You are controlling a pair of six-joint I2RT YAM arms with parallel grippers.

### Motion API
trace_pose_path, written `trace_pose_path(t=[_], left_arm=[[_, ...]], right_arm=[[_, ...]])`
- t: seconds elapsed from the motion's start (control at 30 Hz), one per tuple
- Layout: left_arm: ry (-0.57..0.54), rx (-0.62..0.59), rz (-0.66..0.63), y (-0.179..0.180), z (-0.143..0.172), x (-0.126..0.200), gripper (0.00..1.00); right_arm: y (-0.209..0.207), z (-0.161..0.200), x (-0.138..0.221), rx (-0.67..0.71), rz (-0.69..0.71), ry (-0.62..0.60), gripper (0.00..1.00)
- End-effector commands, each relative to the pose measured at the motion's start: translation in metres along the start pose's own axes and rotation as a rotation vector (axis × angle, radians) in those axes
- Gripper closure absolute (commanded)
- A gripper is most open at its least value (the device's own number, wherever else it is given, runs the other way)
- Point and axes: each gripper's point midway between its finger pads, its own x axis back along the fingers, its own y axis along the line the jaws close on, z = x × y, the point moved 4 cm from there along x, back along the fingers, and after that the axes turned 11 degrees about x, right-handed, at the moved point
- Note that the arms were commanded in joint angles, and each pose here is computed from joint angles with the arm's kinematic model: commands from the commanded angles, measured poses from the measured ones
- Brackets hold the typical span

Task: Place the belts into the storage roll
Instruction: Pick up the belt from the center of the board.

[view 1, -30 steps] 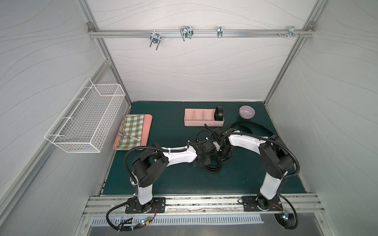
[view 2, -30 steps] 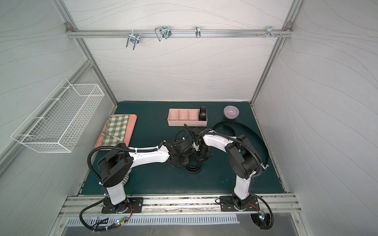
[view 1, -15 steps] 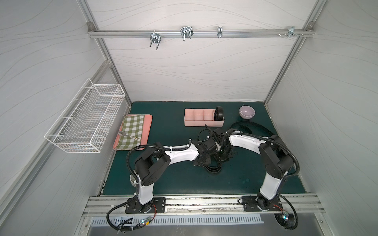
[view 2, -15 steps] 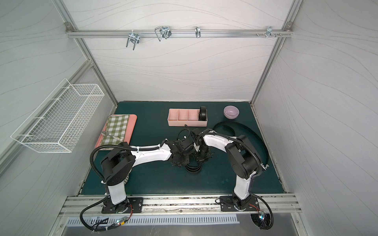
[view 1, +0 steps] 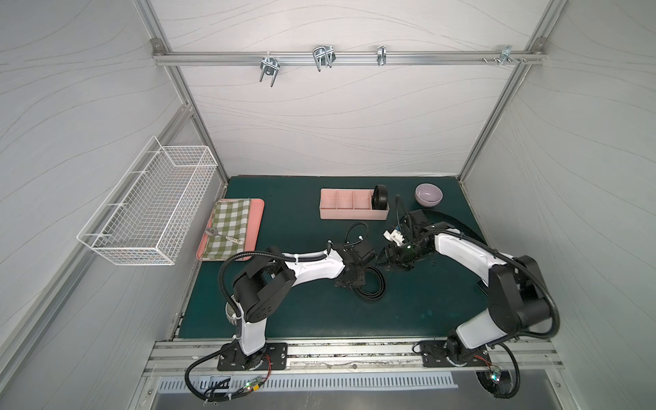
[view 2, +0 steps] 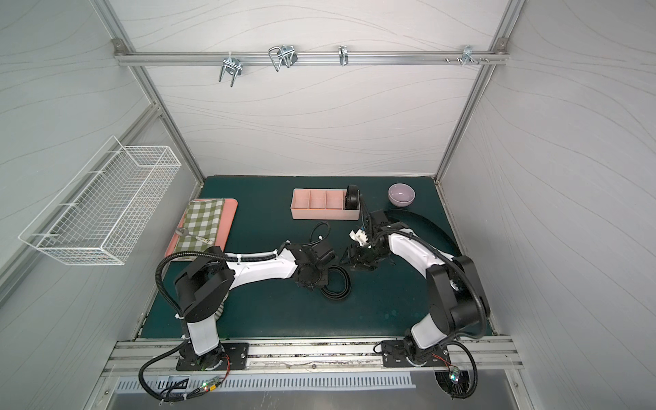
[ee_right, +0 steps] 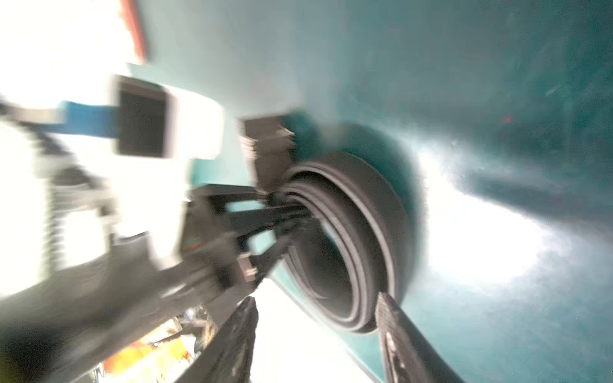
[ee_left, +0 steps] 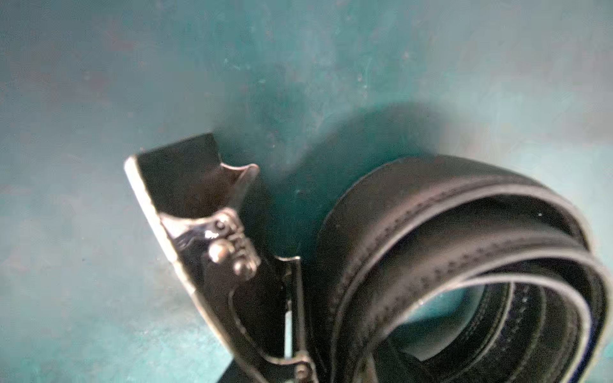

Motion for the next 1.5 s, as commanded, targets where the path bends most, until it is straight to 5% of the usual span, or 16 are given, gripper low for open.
trace_pose_path(t=[0.0, 0.47, 0.6, 0.7, 1.1, 1.47], left_arm=[[0.112, -0.088, -0.059, 0.010, 0.016, 0.003, 1.00], [0.303, -0.340, 0.000, 0.011, -0.008, 0.091, 1.00], [0.391, -0.284, 0.088, 0.018, -0.027, 0.101, 1.00], [0.426, -0.250, 0.171, 0.023, -0.038, 0.111, 1.00], [0.545, -0.288, 0.200, 0.040, -0.036, 0.131, 1.00], [0.574, -0.284, 0.223, 0.039, -0.030, 0.139, 1.00]], right_arm=[[0.022, -0.003, 0.025, 0.083, -0.059, -0.119, 0.38], [0.071, 0.044, 0.047, 0.684, 0.204, -0.324, 0.27], [0.088, 0.050, 0.048, 0.772, 0.240, -0.284, 0.06], [0.104, 0.059, 0.044, 0.893, 0.283, -0.224, 0.01], [0.159, 0.092, -0.015, 1.746, 0.644, -0.131, 0.01], [0.181, 0.073, -0.033, 1.953, 0.756, -0.310, 0.01]])
